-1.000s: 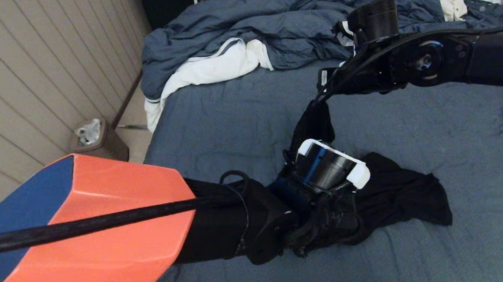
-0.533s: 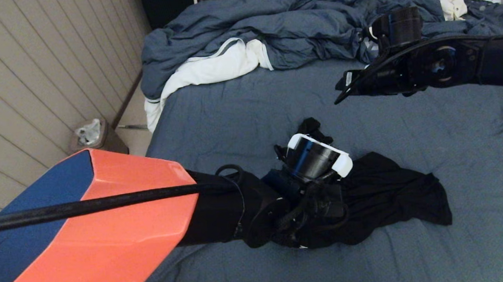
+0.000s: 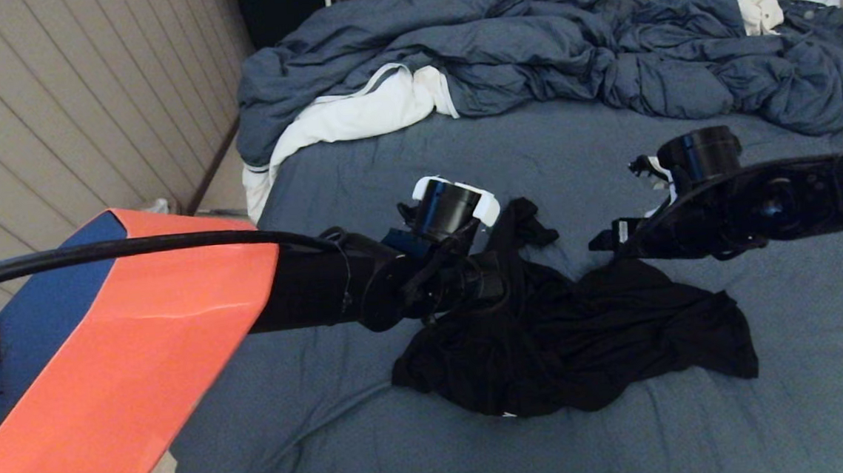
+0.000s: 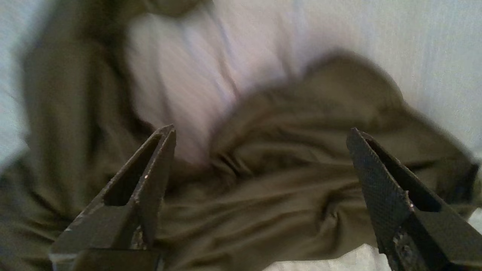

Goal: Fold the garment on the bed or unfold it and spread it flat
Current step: Unford the black T-shirt

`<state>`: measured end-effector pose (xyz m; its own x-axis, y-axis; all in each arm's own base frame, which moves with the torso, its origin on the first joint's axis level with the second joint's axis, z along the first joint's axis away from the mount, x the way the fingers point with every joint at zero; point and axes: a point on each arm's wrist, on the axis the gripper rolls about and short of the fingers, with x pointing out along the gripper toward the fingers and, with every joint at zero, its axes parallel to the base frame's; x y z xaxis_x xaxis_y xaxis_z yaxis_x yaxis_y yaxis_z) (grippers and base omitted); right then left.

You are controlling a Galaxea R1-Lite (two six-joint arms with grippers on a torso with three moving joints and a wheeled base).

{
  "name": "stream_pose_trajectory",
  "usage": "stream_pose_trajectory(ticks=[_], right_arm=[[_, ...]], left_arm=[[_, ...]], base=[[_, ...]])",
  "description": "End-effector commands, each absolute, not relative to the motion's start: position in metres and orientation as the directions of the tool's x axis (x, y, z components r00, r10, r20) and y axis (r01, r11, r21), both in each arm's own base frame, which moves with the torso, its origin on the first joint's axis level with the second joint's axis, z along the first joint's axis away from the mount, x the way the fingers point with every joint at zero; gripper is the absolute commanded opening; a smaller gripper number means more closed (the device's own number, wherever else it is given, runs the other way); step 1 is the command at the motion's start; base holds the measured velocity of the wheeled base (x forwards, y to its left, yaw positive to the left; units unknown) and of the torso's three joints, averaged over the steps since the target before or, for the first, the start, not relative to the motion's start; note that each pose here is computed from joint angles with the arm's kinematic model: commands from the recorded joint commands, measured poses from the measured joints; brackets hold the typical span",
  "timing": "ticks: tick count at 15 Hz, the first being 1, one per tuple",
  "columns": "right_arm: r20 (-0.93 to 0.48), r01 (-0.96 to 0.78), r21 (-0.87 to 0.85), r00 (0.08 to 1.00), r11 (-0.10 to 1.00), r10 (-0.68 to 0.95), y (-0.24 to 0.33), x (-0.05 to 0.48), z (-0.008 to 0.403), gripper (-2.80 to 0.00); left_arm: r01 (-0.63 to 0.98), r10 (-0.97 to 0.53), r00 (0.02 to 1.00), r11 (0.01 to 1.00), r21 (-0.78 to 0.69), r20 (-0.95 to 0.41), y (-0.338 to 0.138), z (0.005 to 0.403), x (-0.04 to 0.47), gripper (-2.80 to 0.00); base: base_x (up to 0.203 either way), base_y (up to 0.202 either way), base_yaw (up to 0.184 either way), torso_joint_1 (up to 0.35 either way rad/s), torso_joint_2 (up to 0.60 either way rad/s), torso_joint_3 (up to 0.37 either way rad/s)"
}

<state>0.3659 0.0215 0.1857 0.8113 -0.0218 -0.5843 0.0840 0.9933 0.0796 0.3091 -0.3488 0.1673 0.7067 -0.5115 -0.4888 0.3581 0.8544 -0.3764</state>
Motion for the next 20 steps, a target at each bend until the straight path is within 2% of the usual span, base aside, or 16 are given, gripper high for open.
stream_pose_trajectory(ticks=[1,5,6,11,14,16,20], right_arm=[[-0.543,0.076,0.097,0.839,0.992,-0.011,0.005,0.346,0.176,0.00],[-0.574,0.061,0.103,0.819,0.993,0.009,0.007,0.345,0.161,0.00],[-0.579,0.066,0.103,0.815,0.992,0.006,0.006,0.347,0.159,-2.80],[-0.545,0.118,0.094,0.837,0.989,-0.048,-0.017,0.350,0.161,-2.80],[-0.568,0.193,0.044,0.812,0.980,-0.135,-0.053,0.343,0.148,-2.80],[-0.563,0.206,0.009,0.810,0.979,-0.165,-0.063,0.325,0.154,-2.80],[-0.597,0.263,-0.051,0.765,0.963,-0.241,-0.107,0.306,0.132,-2.80]], left_arm=[[0.345,-0.500,0.707,0.861,-0.373,-0.501,-0.349,0.160,0.314,-2.80],[0.342,-0.495,0.702,0.865,-0.367,-0.512,-0.351,0.154,0.315,-2.80],[0.342,-0.496,0.703,0.864,-0.369,-0.509,-0.351,0.155,0.315,-2.80],[0.340,-0.491,0.699,0.868,-0.362,-0.521,-0.353,0.148,0.317,-2.80],[0.338,-0.488,0.696,0.870,-0.360,-0.526,-0.354,0.145,0.318,-2.80],[0.338,-0.488,0.697,0.870,-0.360,-0.526,-0.354,0.145,0.318,-2.80],[0.338,-0.488,0.696,0.870,-0.359,-0.527,-0.354,0.144,0.318,-2.80]], base=[[0.000,0.000,0.000,0.000,0.00,0.000],[0.000,0.000,0.000,0.000,0.00,0.000],[0.000,0.000,0.000,0.000,0.00,0.000],[0.000,0.000,0.000,0.000,0.00,0.000],[0.000,0.000,0.000,0.000,0.00,0.000],[0.000,0.000,0.000,0.000,0.00,0.000],[0.000,0.000,0.000,0.000,0.00,0.000]])
